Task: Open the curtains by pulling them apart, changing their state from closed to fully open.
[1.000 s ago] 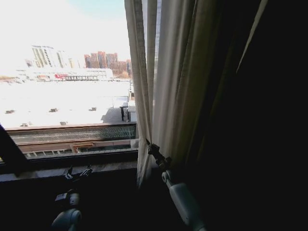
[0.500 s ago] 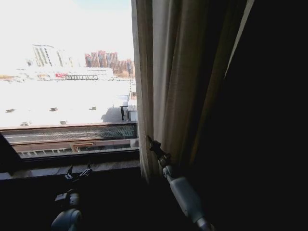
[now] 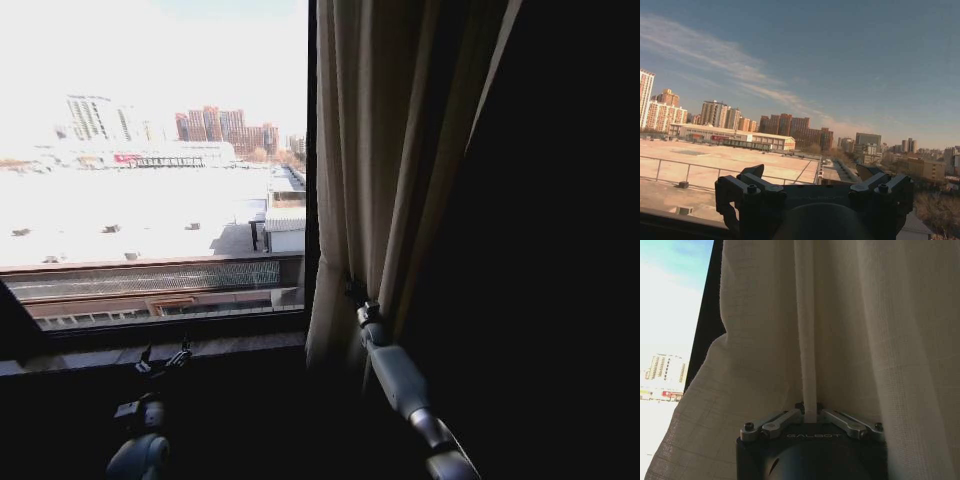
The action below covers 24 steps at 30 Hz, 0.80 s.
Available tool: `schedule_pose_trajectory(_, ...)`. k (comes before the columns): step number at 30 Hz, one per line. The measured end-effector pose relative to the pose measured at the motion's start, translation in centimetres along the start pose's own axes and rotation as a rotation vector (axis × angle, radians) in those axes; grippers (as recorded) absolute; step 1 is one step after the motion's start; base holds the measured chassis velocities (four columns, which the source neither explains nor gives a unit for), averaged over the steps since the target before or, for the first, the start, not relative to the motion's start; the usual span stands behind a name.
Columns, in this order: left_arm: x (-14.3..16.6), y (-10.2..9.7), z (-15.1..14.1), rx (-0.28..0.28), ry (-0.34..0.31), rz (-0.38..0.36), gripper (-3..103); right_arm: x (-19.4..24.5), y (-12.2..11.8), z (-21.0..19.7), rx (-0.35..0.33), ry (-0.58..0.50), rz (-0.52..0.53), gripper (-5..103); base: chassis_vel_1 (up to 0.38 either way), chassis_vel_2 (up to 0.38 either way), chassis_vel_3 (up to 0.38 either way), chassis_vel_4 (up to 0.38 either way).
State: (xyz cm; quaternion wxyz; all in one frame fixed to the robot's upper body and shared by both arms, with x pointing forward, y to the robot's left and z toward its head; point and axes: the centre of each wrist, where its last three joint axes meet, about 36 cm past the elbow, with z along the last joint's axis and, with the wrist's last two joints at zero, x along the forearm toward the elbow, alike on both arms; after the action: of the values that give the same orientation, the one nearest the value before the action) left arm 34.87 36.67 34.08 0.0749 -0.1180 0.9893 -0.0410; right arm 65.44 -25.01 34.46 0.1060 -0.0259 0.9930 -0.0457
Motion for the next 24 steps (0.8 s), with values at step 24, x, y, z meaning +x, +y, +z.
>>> schedule_pose_trajectory(24, 0.0, 0.0, 0.0, 0.0, 0.0, 0.0, 100, 2.9, -2.0, -1.6, 0.086, 0.005, 0.152, -1, 0.0, 0.0, 0.0, 0.0)
